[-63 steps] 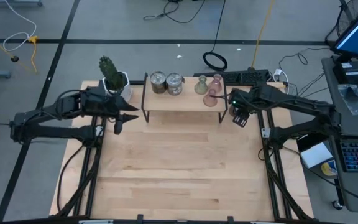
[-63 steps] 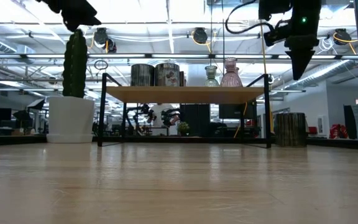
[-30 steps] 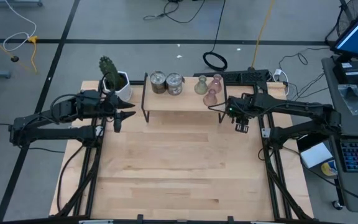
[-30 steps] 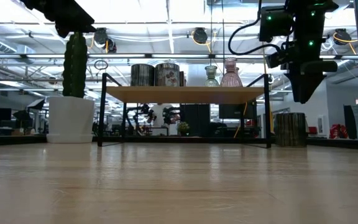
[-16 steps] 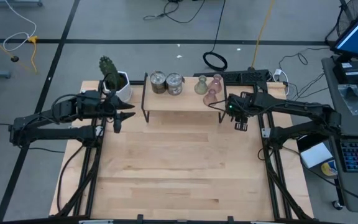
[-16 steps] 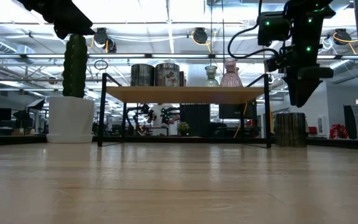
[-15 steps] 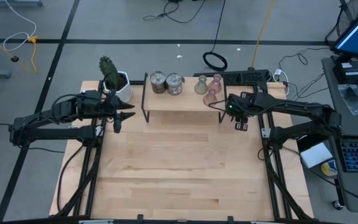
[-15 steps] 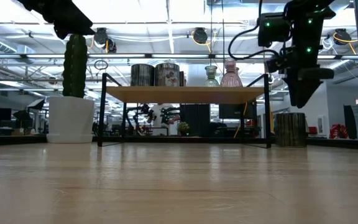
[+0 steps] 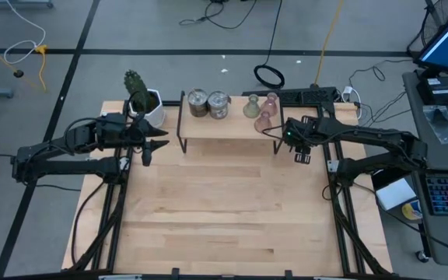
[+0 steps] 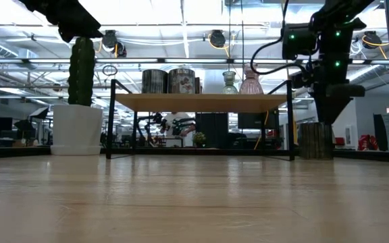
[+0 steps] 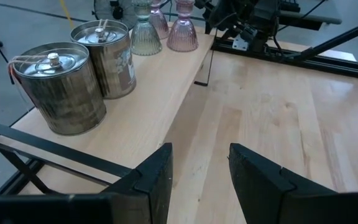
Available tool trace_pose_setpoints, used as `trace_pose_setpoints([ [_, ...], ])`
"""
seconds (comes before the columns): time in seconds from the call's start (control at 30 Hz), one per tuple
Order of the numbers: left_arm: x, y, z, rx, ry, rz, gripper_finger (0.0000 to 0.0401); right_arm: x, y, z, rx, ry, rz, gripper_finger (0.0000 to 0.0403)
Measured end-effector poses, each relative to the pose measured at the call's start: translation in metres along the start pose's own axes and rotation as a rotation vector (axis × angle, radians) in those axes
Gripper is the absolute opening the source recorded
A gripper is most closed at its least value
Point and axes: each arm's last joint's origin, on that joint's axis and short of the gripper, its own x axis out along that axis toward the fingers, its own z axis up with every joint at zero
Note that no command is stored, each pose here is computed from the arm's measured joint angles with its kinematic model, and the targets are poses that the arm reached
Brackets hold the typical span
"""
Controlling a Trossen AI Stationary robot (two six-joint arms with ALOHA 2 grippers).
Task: Pick & Place candle stick holders
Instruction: Put the brown scented candle on the shelf
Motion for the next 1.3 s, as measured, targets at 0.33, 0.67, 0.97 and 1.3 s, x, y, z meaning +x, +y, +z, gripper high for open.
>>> trace_pose_setpoints([
  [0.33,0.000,0.000,0.000,-0.002,0.000,0.000,0.0159,0.007,0.003,-0.004,-0.001,0.013,-0.007,0.0110],
  [0.67,0.000,0.000,0.000,-0.004,0.000,0.000,0.0159,0.007,0.002,-0.003,0.039,0.010,-0.032,0.0021],
  [0.97,0.000,0.000,0.000,-0.005,0.003,0.000,0.0159,0.007,0.002,-0.004,0.138,0.007,-0.033,0.0005],
  [1.3,0.000,0.000,0.000,0.006,0.005,0.000,0.0159,-0.001,0.003,-0.013,0.279,-0.002,-0.023,0.0001],
])
